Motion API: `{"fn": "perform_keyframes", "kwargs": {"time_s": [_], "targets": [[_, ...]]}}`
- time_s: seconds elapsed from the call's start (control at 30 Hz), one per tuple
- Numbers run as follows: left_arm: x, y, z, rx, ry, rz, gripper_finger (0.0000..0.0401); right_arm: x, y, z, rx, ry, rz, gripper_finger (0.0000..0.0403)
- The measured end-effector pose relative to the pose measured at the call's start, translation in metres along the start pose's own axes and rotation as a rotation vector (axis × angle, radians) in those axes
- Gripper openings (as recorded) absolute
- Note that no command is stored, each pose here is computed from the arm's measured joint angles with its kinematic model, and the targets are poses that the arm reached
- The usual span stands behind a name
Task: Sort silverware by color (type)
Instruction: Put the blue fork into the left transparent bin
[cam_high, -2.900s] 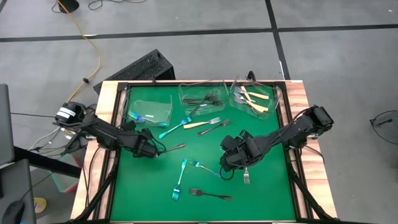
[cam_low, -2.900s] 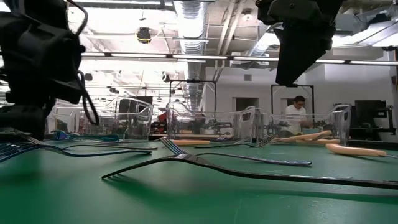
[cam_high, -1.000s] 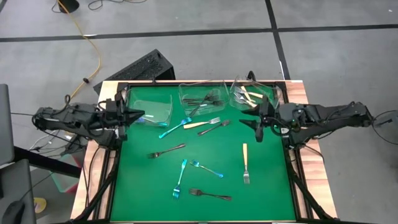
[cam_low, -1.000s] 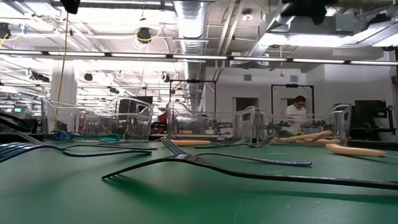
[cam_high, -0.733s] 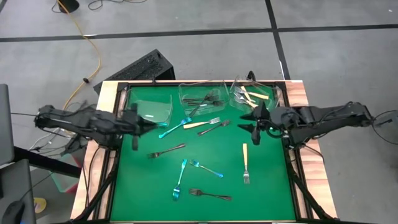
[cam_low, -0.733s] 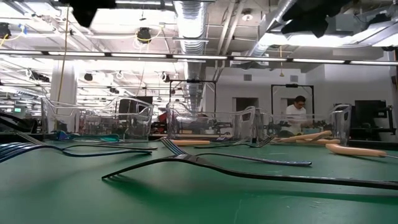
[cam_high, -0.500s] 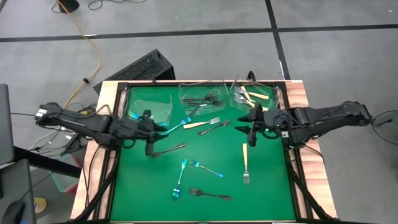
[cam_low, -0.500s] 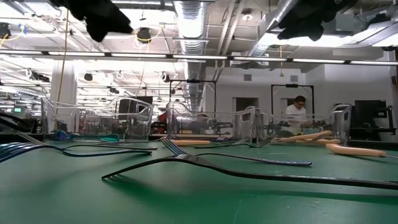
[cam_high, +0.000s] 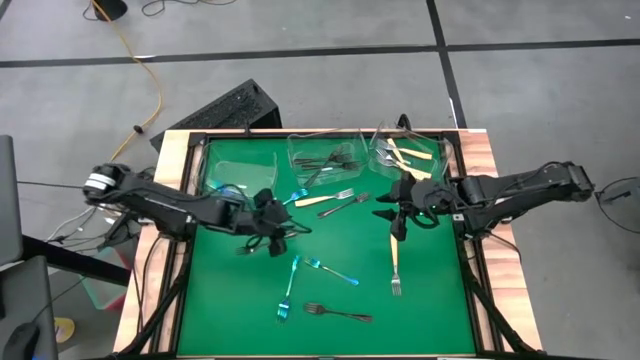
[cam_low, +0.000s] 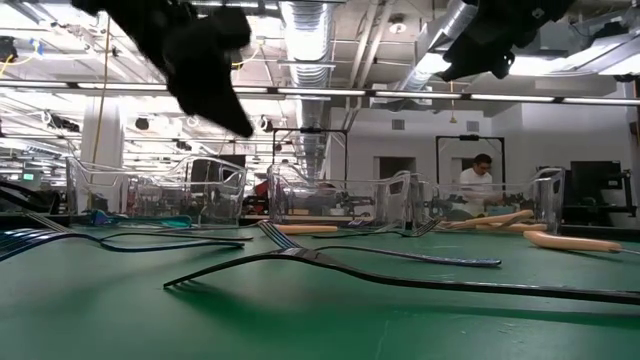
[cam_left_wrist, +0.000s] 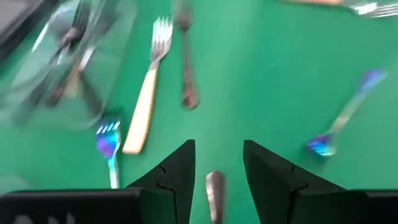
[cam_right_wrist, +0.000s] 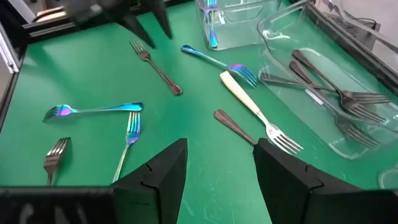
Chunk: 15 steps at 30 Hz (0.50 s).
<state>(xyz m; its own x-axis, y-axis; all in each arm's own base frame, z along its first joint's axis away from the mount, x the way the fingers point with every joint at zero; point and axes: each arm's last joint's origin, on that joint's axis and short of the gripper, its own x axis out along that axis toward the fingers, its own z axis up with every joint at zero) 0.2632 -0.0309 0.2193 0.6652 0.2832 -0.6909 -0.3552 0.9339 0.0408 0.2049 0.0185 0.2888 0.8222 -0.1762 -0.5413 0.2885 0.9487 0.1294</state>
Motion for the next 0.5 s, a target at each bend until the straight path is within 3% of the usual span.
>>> {"fn": "perform_keyframes", "kwargs": {"time_s": [0.23,0.5], "targets": [[0.034,-0.001,-0.019,-0.038,0.183,0.019,0.0121,-0.001,0.001,-0.002,-0.003,0.016,0.003,0.0205],[0.032,-0.001,-0.018,-0.061,0.179,0.015,0.0121,-0.002,0.001,-0.004,0.008,0.03,0.002,0.0205]]}}
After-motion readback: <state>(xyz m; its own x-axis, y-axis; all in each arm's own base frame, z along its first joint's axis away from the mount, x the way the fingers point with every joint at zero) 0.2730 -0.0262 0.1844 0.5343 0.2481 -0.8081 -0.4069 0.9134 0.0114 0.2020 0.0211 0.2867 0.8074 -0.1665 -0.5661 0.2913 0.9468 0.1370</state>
